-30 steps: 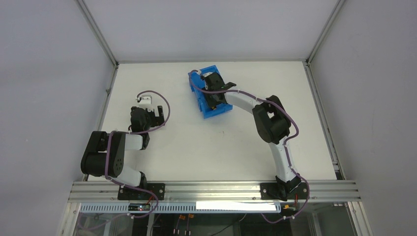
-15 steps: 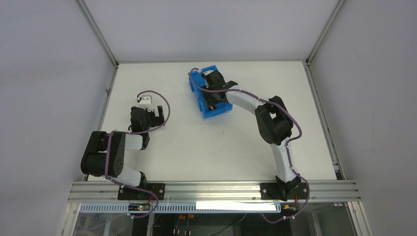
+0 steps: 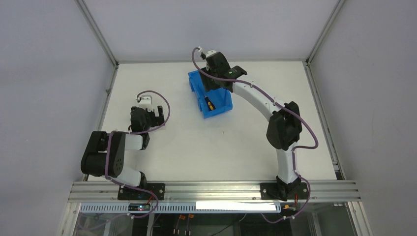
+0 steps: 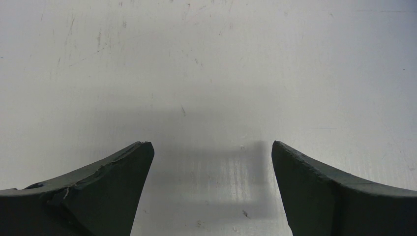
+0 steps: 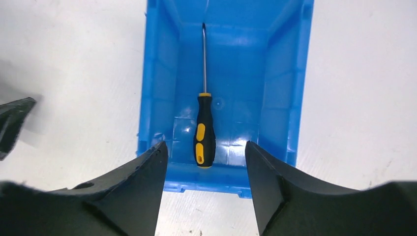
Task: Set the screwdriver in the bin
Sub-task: Place the screwdriver in the bin, then reset both arms
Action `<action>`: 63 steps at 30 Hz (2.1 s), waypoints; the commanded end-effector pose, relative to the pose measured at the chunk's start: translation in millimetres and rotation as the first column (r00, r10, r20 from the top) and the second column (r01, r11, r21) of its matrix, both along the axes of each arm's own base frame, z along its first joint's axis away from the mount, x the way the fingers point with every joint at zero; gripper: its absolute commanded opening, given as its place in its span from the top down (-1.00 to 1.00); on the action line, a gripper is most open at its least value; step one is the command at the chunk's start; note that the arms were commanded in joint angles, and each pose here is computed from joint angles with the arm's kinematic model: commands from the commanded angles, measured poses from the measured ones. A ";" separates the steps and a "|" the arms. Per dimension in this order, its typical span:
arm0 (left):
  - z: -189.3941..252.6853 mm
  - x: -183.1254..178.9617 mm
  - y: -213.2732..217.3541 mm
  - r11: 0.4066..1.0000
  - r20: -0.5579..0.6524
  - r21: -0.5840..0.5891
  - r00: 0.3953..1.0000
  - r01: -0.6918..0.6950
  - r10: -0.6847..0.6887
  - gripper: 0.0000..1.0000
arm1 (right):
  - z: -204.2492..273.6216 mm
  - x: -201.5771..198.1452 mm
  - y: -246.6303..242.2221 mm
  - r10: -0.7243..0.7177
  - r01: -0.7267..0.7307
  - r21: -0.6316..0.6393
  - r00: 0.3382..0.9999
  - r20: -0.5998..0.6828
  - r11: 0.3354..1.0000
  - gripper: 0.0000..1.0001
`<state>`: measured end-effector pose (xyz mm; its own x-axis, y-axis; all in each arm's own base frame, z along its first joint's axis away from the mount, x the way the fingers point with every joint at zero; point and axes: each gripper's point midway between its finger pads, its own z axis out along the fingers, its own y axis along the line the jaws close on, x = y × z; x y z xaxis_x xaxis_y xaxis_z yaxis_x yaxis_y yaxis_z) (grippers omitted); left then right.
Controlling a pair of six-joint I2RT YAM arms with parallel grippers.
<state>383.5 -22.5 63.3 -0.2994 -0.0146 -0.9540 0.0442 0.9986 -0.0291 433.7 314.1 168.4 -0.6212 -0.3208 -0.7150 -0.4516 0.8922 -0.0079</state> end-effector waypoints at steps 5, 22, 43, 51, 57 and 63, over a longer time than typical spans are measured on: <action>16.0 9.6 1.1 1.000 0.052 -0.012 0.999 0.001 -0.001 -0.99 | 115.7 -19.1 -6.5 0.011 -0.021 0.062 0.989 0.148 0.998 -0.42; 16.0 9.6 1.3 1.000 0.052 -0.013 0.999 0.001 0.000 -0.99 | 180.3 -38.8 -22.9 -0.003 -0.019 0.095 0.975 0.222 0.995 -0.98; 16.1 9.6 1.1 1.000 0.052 -0.012 0.999 0.001 -0.001 -0.99 | 167.5 -5.3 -173.1 -0.257 0.243 0.102 0.952 0.166 0.965 -0.98; 16.0 9.6 1.1 1.000 0.052 -0.014 0.999 0.002 -0.001 -0.99 | 169.3 2.4 -240.8 -0.368 0.352 0.116 0.913 0.178 0.929 -0.98; 15.9 9.5 0.9 1.000 0.052 -0.014 0.999 0.002 -0.001 -0.99 | 161.7 8.6 -272.0 -0.432 0.413 0.138 0.889 0.155 0.900 -0.98; 15.8 9.5 1.1 1.000 0.051 -0.012 0.999 0.002 -0.001 -0.99 | 158.5 11.3 -294.0 -0.468 0.448 0.145 0.870 0.155 0.882 -0.98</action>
<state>383.5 -22.5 63.3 -0.2994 -0.0146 -0.9540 0.0442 0.9986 -0.0291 446.0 25.3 297.1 -0.6198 0.0360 -0.7840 0.0213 0.9994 0.0290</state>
